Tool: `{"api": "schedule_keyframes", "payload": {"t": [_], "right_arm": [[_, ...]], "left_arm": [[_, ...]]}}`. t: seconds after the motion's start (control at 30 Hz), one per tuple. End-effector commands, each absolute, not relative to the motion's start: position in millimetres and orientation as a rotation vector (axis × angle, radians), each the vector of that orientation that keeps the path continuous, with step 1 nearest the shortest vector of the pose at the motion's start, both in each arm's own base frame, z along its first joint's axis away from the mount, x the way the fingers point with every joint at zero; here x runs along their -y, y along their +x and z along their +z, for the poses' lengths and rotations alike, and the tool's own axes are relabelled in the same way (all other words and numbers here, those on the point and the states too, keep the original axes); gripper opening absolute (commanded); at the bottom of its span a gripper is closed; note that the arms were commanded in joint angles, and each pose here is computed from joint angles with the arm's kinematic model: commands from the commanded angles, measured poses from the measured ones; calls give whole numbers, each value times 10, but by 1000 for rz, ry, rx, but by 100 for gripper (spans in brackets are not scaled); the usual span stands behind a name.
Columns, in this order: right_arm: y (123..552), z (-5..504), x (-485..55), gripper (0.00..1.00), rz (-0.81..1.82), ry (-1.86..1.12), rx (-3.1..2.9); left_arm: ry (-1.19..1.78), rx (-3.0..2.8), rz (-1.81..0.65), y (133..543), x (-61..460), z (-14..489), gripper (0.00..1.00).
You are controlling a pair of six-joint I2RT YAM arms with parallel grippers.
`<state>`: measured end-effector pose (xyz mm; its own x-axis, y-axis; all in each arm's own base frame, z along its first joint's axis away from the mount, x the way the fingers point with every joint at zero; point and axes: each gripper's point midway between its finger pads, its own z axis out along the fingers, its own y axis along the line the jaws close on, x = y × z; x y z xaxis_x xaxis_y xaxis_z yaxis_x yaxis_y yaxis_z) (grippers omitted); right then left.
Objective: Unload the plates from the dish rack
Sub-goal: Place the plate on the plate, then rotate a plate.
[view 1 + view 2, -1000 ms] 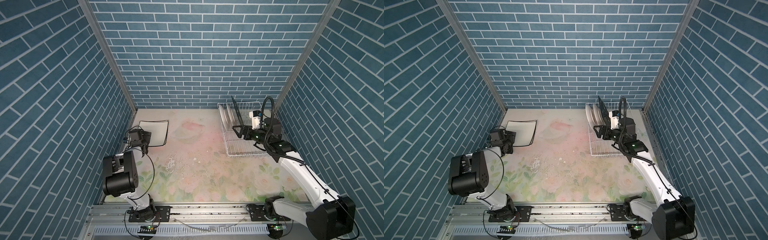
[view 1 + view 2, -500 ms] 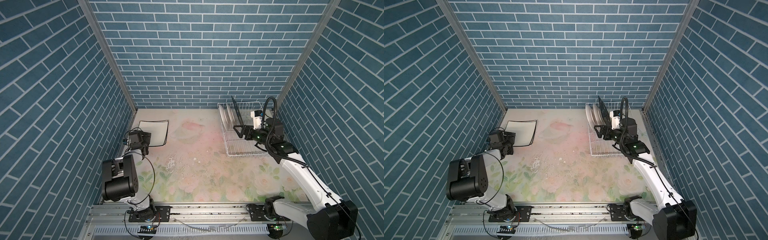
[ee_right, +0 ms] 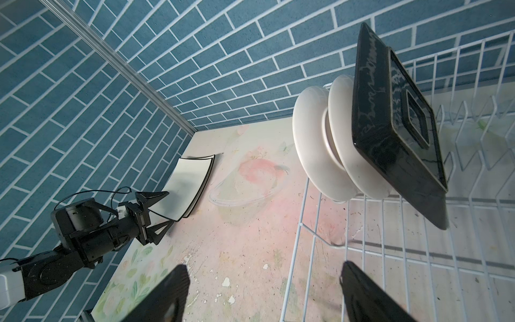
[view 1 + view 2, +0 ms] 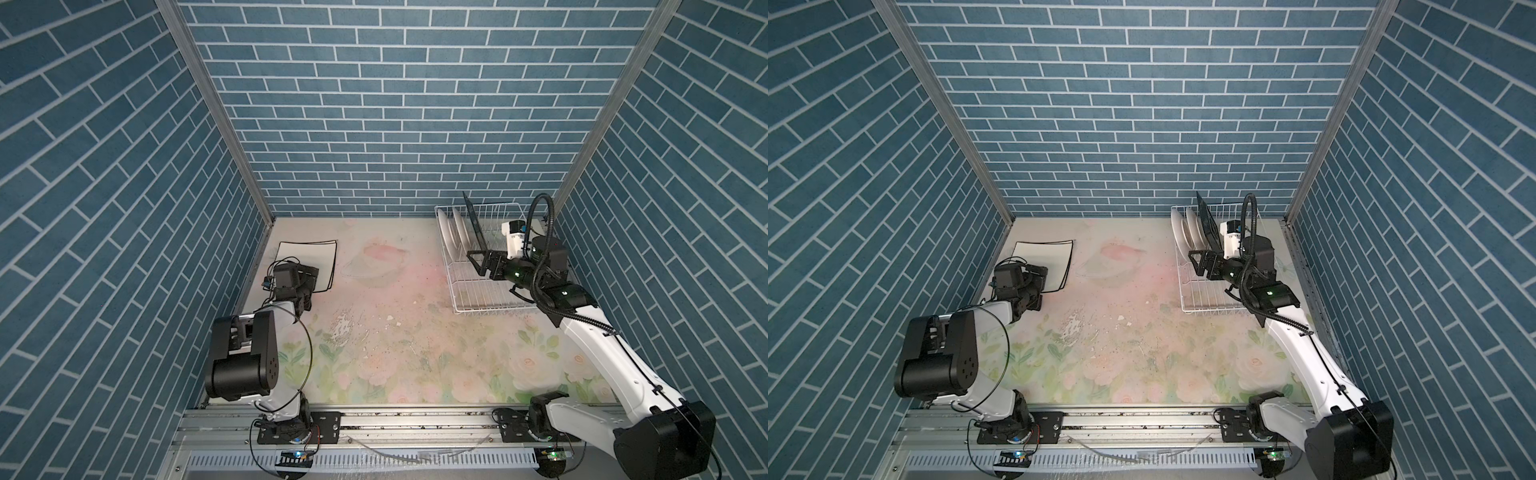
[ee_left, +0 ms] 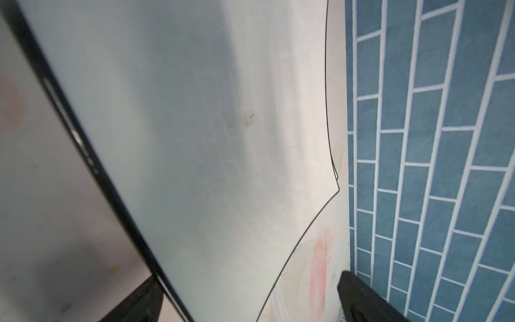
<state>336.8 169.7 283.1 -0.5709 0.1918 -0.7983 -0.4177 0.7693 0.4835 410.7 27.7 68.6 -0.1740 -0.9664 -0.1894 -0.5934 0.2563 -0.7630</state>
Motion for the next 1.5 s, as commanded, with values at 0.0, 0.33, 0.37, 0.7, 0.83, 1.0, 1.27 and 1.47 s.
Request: {"api": "schedule_keyframes", "payload": {"t": [0.0, 0.33, 0.37, 0.7, 0.83, 1.0, 1.27, 1.47], "right_arm": [[3353, 3080, -1667, 86, 788, -216, -1960], [3350, 3071, -1631, 86, 770, -215, -1966], [3350, 3074, -1630, 86, 770, -214, -1966], [3355, 3099, -1610, 86, 765, -208, -1964], [3349, 3105, -1608, 86, 767, -208, -1963], [3329, 3099, -1582, 86, 749, -207, -1973], [3360, 3019, -1353, 86, 578, -152, -2052], [3449, 2946, -1068, 86, 342, -101, -2159]], "left_arm": [[-1376, -1868, -724, 4172, -202, 742, 100], [-1327, -1900, -791, 4245, -4, 762, 100], [-1327, -1902, -796, 4246, 4, 758, 100], [-1271, -1908, -856, 4375, 126, 892, 100], [-1283, -1907, -848, 4345, 120, 865, 100], [-1312, -1899, -796, 4266, 51, 835, 100], [-1338, -1897, -729, 4105, -29, 773, 100], [-1343, -1895, -718, 3991, -44, 744, 100]]}}
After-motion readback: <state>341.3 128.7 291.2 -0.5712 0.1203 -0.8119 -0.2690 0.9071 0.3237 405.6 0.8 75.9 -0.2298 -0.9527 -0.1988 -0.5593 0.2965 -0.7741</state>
